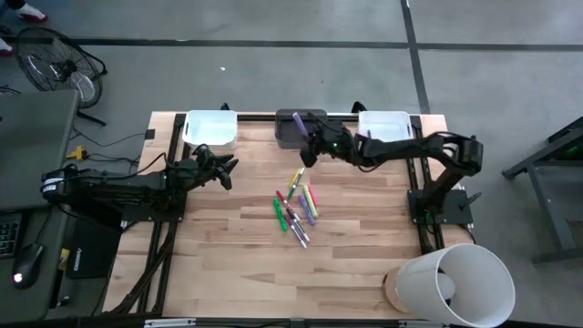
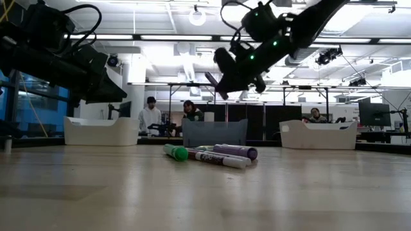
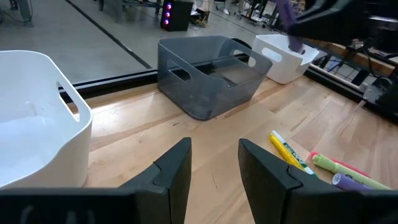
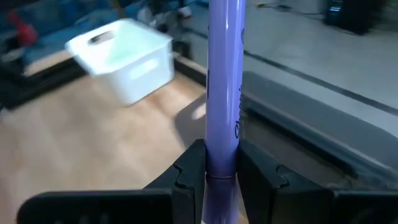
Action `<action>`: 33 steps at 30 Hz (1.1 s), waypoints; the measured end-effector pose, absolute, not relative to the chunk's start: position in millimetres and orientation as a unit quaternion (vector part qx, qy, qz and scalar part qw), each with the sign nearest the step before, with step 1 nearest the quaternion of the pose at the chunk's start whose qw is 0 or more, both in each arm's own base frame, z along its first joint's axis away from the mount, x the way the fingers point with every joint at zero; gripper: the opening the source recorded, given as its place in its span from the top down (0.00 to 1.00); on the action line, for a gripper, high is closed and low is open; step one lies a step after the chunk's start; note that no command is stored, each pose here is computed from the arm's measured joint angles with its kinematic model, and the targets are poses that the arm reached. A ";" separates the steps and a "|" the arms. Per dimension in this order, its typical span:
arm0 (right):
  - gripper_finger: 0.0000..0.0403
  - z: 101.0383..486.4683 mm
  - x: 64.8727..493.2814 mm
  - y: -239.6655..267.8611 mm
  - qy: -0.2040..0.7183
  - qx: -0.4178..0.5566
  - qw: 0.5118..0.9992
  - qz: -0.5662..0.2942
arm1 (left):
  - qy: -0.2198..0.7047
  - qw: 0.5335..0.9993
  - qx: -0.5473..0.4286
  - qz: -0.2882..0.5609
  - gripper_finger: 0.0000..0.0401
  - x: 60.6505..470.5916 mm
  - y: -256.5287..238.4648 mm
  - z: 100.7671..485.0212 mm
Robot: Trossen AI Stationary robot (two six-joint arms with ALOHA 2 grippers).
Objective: Pick & Place Markers
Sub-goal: Put the right violet marker pen into the black bin
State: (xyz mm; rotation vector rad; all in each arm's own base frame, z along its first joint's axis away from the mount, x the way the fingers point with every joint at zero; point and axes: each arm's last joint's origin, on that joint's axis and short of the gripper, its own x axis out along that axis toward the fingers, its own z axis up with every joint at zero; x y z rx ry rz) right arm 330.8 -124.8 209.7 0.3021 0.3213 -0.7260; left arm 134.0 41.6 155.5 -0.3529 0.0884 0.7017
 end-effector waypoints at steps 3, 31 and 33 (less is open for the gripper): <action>0.83 201.1 331.7 -133.3 0.138 0.169 0.891 -0.397 | 0.043 0.923 -0.172 0.342 0.67 134.1 41.6 155.6; 0.83 159.1 323.5 -174.4 0.150 0.266 0.842 -0.445 | 0.043 0.923 -0.172 0.342 0.67 134.0 41.6 155.5; 0.83 159.0 323.1 -175.2 0.154 0.263 0.845 -0.440 | 0.043 0.923 -0.172 0.342 0.67 134.1 41.6 155.6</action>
